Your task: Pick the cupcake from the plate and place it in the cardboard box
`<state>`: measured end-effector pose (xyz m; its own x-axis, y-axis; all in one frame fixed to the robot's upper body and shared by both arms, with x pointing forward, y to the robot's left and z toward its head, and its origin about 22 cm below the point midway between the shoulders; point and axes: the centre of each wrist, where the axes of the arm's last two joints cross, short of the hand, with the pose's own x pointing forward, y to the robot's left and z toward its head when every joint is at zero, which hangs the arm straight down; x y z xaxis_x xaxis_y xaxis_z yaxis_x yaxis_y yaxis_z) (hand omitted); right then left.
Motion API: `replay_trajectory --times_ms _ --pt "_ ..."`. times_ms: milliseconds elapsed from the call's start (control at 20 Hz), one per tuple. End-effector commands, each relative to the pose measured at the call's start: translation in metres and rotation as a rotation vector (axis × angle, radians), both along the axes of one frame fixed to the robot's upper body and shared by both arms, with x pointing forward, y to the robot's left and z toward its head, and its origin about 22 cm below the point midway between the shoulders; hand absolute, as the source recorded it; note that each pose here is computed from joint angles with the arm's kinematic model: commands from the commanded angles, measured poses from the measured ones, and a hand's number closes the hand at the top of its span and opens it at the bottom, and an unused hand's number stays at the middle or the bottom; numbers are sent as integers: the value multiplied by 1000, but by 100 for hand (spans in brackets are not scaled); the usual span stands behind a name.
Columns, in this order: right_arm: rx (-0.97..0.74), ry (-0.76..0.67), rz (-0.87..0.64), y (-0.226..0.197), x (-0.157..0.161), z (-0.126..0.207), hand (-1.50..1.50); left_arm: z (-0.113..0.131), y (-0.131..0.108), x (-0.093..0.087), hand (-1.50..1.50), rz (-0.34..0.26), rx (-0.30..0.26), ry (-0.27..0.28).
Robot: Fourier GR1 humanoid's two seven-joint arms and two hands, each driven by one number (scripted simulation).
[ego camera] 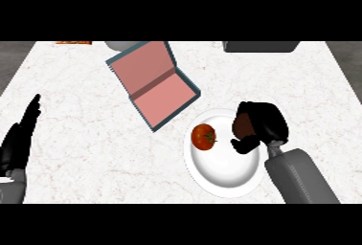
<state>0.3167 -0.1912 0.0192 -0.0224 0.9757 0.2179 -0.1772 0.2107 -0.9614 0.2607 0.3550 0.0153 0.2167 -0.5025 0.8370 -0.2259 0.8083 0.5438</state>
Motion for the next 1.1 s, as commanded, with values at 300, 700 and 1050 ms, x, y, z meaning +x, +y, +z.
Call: replay_trajectory --times_ms 300,700,1050 --pt "32 -414 13 -7 -18 82 150 -6 2 -15 0 7 -8 16" --pt "111 -457 176 55 8 150 150 4 2 7 0 -23 -20 3" --pt "316 -412 166 117 28 159 150 16 18 -1 0 -25 2 5"
